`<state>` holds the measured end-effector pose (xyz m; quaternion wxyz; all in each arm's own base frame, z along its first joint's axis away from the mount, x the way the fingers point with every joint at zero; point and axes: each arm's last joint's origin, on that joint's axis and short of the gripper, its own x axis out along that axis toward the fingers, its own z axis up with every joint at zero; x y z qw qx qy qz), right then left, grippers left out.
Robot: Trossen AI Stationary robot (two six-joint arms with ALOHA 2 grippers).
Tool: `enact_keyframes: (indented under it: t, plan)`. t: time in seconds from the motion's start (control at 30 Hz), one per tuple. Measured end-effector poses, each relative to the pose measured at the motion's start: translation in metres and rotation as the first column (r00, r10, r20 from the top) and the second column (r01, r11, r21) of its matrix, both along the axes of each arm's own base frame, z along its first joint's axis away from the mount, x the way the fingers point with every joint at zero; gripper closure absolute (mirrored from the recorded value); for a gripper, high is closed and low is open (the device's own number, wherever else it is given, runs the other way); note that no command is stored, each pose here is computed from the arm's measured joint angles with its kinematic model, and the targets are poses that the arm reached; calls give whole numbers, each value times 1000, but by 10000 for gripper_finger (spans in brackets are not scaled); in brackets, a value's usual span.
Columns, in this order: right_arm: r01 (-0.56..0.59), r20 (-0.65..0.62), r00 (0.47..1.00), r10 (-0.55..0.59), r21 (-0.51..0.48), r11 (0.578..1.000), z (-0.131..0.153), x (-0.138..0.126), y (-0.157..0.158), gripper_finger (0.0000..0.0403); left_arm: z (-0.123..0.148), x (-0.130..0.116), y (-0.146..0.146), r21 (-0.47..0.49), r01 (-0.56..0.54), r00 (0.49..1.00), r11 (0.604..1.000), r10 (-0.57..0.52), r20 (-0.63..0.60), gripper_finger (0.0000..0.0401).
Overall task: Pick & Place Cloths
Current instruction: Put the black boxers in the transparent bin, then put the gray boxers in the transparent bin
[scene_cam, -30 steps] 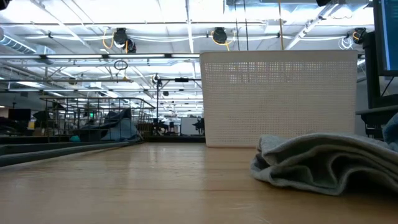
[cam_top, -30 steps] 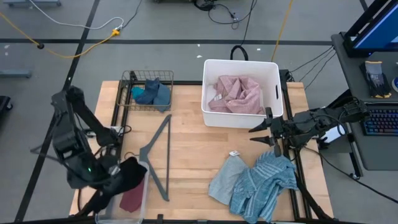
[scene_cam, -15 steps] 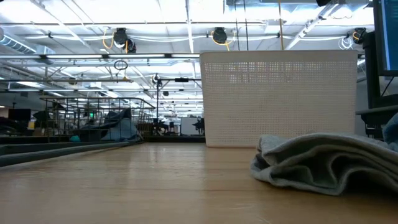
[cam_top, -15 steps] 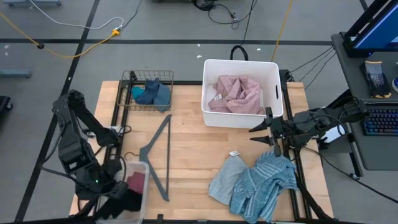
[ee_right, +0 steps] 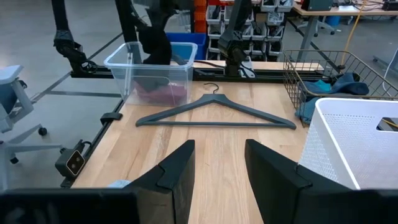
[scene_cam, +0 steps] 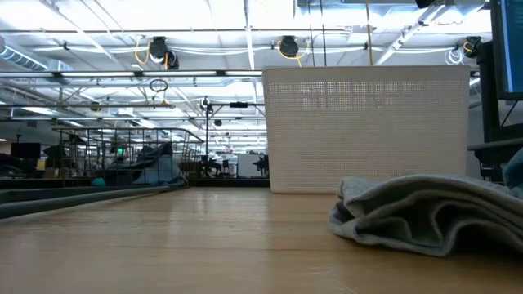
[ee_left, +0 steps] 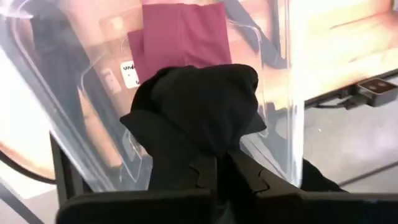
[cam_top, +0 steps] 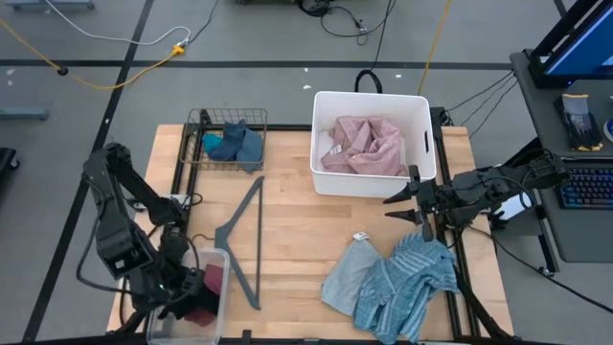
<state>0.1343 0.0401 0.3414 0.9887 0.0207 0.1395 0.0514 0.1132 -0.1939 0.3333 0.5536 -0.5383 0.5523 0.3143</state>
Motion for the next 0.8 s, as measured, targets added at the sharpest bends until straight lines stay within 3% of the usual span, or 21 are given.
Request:
enact_keyframes:
  t: [0.3,0.6,0.7,0.8]
  plan:
    - [-3,1,1000,3,-10,1000,0,0,0,271,-19,10,-17,75,35,999,997,-33,-31,342]
    - [-4,1,1000,4,-10,1000,0,0,0,271,-26,14,-23,104,68,997,992,-64,-42,209]
    - [-4,1,1000,4,-11,1000,0,0,0,271,-22,12,-21,59,81,995,995,-77,-71,166]
    - [-4,0,1000,4,-11,1000,0,0,0,271,-11,6,-16,-63,77,990,995,-84,-117,138]
